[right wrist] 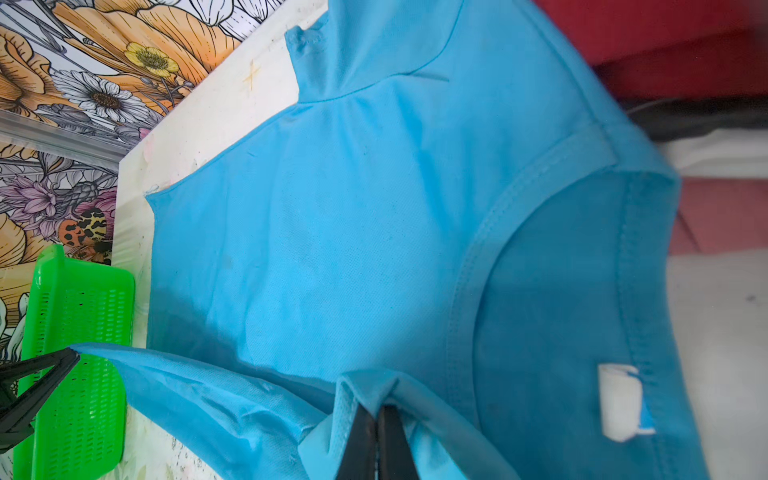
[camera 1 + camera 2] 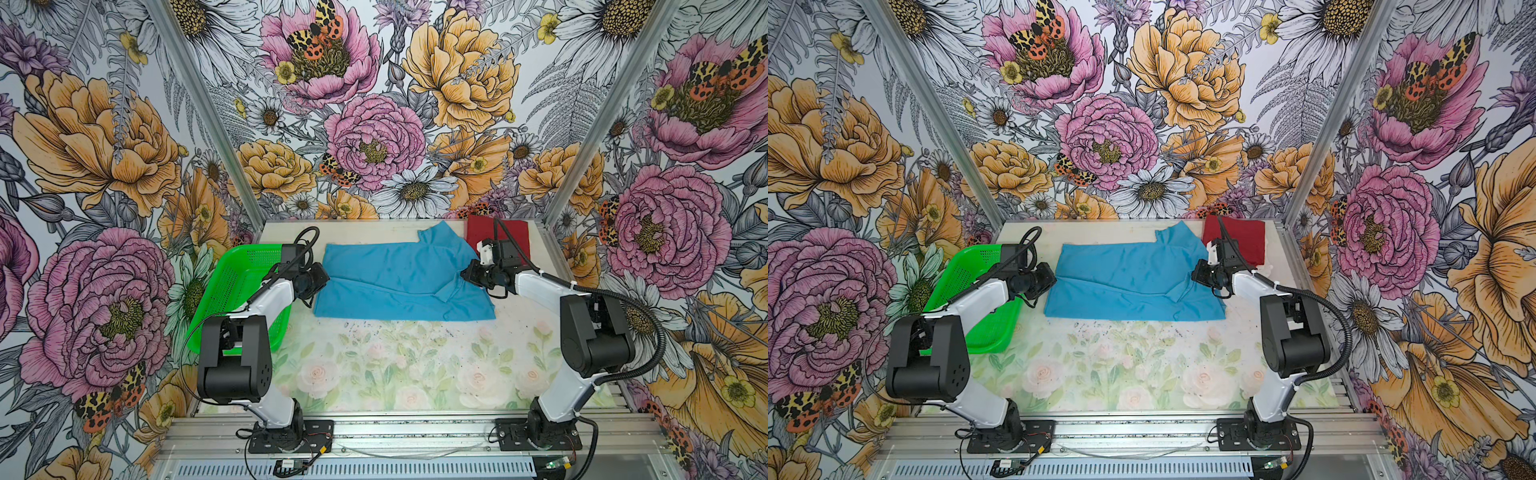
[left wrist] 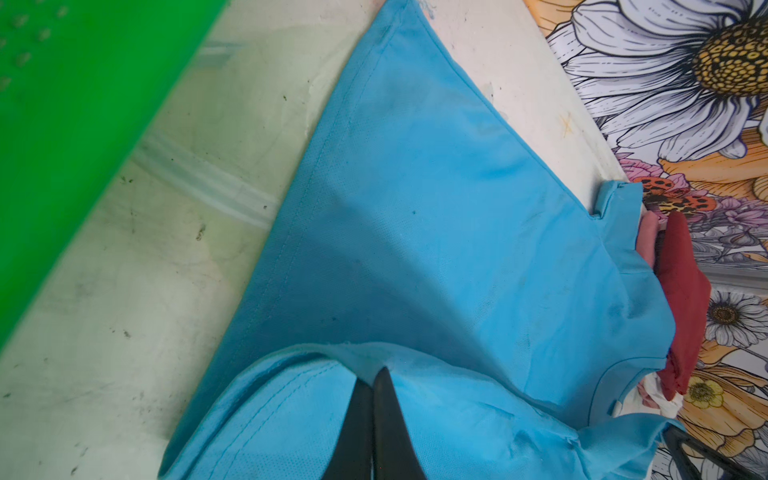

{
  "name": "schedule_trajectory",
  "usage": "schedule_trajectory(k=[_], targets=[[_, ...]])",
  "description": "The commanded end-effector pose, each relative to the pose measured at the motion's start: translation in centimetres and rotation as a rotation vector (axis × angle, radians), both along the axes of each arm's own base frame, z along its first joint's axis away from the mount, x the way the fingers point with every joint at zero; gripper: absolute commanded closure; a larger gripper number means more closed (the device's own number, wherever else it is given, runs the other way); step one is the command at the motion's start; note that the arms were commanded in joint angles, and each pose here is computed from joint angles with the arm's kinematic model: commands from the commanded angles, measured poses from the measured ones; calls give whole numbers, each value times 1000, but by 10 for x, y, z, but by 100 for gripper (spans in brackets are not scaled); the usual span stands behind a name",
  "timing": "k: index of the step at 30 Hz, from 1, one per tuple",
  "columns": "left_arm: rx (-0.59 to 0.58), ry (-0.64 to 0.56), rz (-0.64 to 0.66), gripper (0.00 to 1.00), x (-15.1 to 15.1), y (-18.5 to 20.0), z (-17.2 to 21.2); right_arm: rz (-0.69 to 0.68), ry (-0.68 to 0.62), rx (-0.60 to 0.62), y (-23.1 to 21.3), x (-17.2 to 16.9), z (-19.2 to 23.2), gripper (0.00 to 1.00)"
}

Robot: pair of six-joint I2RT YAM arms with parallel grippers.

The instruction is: Fold and stack the t-shirts

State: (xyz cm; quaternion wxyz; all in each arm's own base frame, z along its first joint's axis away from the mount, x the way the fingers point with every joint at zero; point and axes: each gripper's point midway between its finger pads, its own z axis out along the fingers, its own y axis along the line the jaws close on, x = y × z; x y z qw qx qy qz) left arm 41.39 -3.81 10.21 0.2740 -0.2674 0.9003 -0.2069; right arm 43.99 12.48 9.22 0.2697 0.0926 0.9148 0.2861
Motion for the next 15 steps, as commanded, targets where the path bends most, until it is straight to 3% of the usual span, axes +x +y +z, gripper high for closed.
schedule_trajectory(k=[1, 15], targets=[[27, -23, 1, 100, 10, 3, 7, 8, -47, 3, 0, 19, 7, 100], [51, 48, 9, 100, 14, 9, -11, 11, -49, 29, 3, 41, -2, 100]])
